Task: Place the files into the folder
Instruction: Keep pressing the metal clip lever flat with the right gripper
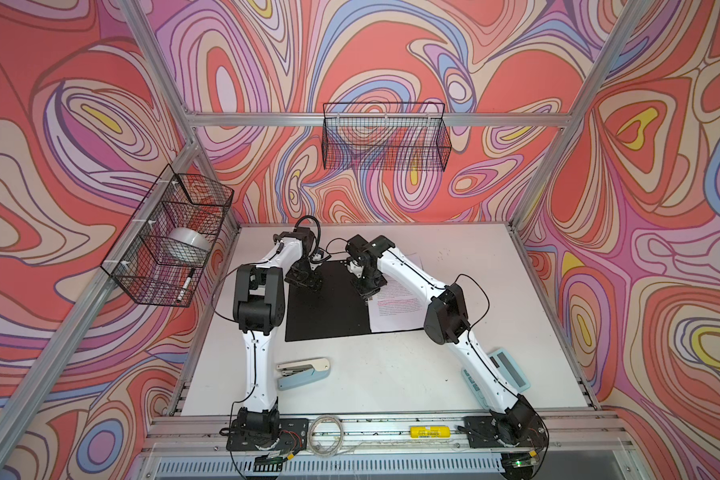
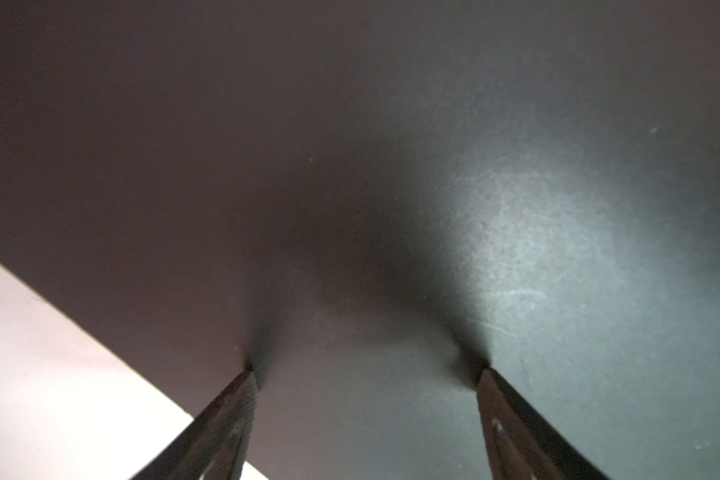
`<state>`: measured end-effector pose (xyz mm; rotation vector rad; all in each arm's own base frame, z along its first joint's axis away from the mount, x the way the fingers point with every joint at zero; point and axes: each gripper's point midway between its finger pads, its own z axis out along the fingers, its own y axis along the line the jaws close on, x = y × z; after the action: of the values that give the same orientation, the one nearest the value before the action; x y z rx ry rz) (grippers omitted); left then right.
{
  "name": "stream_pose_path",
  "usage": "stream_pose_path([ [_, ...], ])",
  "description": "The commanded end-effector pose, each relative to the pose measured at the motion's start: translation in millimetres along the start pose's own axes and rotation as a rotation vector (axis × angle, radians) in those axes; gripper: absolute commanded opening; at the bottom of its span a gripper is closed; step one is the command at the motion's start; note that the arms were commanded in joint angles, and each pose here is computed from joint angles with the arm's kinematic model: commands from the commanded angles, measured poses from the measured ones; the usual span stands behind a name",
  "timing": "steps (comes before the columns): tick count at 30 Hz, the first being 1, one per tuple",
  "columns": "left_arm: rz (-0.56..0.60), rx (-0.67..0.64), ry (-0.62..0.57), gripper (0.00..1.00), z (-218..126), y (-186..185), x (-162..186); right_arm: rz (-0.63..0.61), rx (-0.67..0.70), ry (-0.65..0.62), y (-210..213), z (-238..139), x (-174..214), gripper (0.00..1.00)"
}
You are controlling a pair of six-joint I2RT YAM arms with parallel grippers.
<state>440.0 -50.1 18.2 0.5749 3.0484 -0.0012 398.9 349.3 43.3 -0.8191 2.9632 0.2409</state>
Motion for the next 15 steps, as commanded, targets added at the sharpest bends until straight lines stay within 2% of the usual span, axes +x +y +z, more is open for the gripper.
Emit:
stream_pose_path([
  [1, -0.014, -0.026, 0.157, 0.83, 58, 11, 32, 0.019, 0.125, 0.155, -37, 50, 29, 0.07],
  [15, -0.015, -0.028, 0.158, 0.83, 59, 12, 32, 0.019, 0.147, 0.198, -44, 73, 36, 0.07],
])
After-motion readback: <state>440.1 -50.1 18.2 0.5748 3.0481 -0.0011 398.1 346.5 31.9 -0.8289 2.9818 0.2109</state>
